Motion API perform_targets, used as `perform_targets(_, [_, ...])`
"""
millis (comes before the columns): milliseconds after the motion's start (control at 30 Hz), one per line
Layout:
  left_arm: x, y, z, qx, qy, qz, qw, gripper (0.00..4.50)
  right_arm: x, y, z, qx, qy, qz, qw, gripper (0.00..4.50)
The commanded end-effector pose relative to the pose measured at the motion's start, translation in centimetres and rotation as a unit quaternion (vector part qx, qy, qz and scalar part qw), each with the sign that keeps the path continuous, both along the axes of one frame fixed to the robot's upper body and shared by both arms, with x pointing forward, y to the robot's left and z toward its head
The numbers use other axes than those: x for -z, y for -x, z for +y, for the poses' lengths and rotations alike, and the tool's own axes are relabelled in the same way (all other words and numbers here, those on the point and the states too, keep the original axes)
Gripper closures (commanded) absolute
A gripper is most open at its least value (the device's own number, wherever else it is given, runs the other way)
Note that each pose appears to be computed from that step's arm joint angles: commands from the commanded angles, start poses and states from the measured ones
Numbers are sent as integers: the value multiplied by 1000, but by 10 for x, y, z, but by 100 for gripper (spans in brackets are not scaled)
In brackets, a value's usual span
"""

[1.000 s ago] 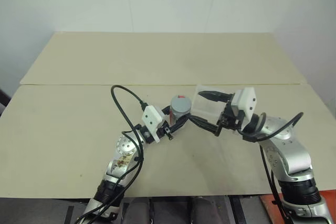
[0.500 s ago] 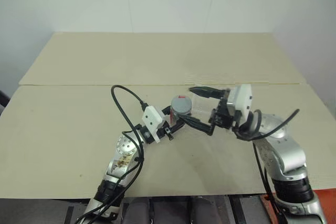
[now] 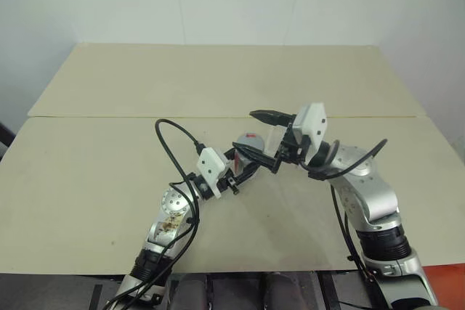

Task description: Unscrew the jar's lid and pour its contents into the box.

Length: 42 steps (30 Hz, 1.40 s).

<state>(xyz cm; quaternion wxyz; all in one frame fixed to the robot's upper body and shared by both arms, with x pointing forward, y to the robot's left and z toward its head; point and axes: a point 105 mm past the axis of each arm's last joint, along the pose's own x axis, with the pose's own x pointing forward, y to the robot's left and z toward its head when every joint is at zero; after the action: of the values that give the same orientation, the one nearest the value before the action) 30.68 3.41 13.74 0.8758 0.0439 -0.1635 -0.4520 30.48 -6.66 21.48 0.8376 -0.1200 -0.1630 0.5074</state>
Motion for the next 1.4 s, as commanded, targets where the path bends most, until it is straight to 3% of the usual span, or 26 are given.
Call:
perform_targets(33, [-17, 4, -3, 8, 18, -32, 999, 257, -3, 1, -12, 19, 2, -10, 1000, 5])
perform_targets(367, [-16, 4, -3, 13, 15, -32, 999, 257, -7, 5, -31, 40, 9, -18, 999, 5])
perform_targets(600, [-16, 4, -5, 16, 15, -33, 999, 257, -25, 22, -15, -22, -16, -26, 999, 5])
perform_targets(900, [-16, 5, -5, 13, 16, -36, 999, 257, -11, 12, 11, -36, -6, -8, 999, 5])
perform_targets(1400, [-16, 5, -3, 12, 13, -36, 999, 257, -4, 8, -5, -6, -3, -1, 1000, 5])
